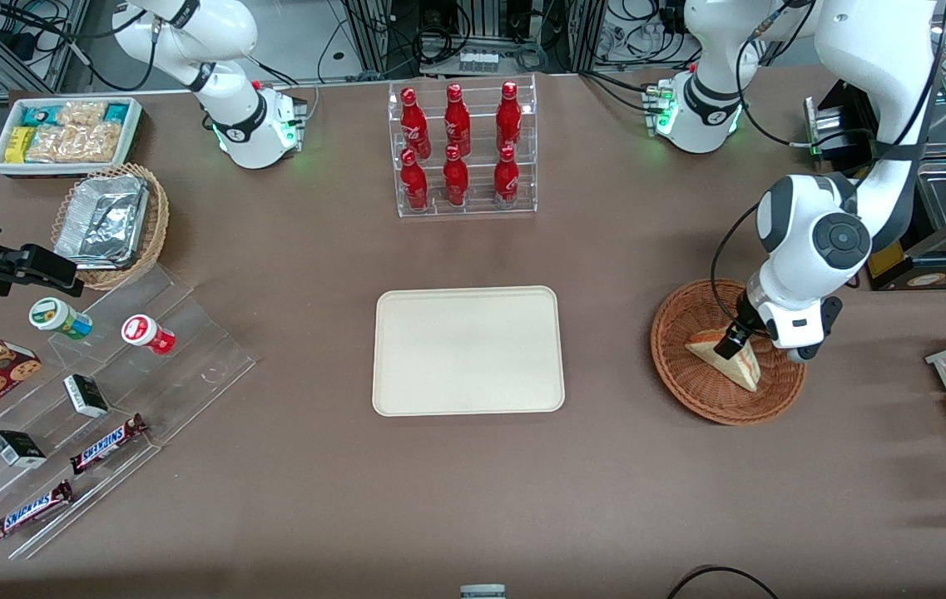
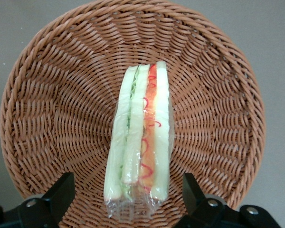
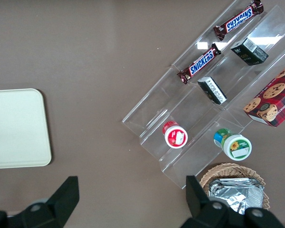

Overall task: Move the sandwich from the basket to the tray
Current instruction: 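Close the left gripper on the wrapped sandwich and lift it, then carry the sandwich with the left gripper over the white tray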

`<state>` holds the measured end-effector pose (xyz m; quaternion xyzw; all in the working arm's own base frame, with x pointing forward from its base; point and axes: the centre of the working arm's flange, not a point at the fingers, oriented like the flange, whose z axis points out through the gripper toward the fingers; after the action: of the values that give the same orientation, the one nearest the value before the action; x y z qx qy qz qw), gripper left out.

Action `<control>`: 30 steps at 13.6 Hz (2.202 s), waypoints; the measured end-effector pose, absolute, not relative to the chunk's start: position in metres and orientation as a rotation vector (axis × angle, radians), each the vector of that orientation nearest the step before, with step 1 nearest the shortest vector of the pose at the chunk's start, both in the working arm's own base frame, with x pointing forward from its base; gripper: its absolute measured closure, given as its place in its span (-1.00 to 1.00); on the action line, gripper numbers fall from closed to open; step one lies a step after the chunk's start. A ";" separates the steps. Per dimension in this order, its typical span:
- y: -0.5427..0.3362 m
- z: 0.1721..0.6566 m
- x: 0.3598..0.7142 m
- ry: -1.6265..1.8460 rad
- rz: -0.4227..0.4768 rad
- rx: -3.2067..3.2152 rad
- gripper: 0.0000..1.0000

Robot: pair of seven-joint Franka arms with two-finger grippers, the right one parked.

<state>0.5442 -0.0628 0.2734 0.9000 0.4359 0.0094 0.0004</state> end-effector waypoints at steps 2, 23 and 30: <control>-0.062 0.267 0.546 1.370 0.036 2.822 -0.89; -0.358 0.416 0.509 0.640 0.009 3.146 0.70; -0.492 0.326 0.483 0.298 -0.004 3.232 0.70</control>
<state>0.4829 -0.4921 0.3260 0.9944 0.0918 -0.0011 -0.0523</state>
